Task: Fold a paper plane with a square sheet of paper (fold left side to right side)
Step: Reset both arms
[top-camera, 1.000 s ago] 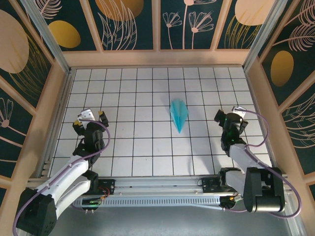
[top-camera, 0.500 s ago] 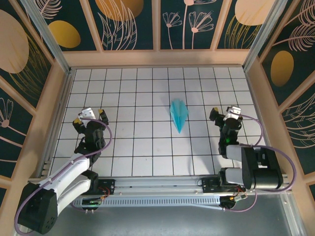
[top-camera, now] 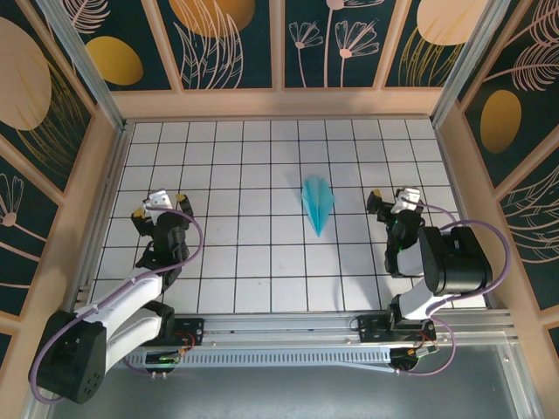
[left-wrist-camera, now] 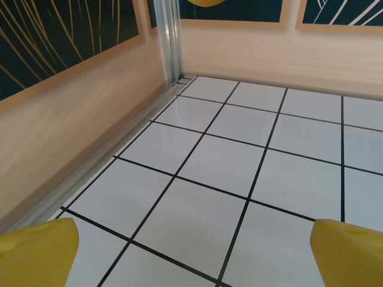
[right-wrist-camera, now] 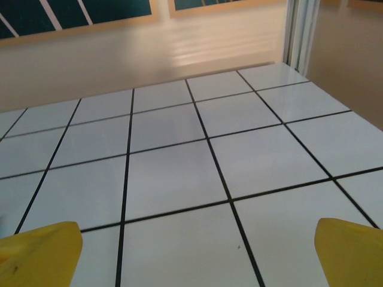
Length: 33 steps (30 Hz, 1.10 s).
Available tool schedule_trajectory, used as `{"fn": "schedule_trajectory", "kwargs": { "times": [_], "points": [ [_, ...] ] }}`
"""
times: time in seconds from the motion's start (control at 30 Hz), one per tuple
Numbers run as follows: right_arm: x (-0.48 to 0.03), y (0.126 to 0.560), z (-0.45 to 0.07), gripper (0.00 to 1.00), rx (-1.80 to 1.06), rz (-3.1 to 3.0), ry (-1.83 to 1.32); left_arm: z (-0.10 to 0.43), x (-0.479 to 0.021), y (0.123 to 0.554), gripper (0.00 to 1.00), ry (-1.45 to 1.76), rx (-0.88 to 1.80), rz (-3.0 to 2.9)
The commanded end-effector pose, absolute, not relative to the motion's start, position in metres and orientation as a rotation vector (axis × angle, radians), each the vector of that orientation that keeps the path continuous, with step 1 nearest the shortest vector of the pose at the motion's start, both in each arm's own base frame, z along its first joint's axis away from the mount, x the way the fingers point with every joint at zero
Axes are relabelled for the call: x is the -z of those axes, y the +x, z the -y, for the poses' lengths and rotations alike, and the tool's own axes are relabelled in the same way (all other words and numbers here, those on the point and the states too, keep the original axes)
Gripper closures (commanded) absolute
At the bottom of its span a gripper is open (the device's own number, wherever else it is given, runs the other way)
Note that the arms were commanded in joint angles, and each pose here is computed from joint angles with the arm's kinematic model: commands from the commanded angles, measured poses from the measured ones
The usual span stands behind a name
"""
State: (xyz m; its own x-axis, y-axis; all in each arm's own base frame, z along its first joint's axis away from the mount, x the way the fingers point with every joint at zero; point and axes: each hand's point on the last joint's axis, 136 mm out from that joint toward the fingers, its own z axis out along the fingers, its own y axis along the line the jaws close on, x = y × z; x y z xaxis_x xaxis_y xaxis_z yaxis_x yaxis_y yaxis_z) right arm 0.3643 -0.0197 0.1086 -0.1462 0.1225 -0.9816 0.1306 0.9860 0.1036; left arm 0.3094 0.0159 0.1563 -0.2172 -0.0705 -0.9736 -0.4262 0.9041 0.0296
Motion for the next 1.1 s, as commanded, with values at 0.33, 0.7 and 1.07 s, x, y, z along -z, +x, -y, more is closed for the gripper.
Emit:
{"fn": "schedule_trajectory", "kwargs": {
  "times": [0.33,0.7,1.07],
  "points": [
    [-0.129,0.371,0.023,0.01,-0.011,-1.644,0.197,-0.027,-0.147,0.316,0.01,-0.264,-0.489,-1.762],
    [-0.129,0.371,0.023,0.01,-0.011,-1.645,0.198,0.0,-0.143,0.334,0.01,-0.045,-0.348,-1.712],
    [-0.129,0.371,0.024,0.01,-0.009,-1.645,0.197,-0.003,-0.166,0.34,0.01,-0.08,-0.194,-1.563]
  ]
}}
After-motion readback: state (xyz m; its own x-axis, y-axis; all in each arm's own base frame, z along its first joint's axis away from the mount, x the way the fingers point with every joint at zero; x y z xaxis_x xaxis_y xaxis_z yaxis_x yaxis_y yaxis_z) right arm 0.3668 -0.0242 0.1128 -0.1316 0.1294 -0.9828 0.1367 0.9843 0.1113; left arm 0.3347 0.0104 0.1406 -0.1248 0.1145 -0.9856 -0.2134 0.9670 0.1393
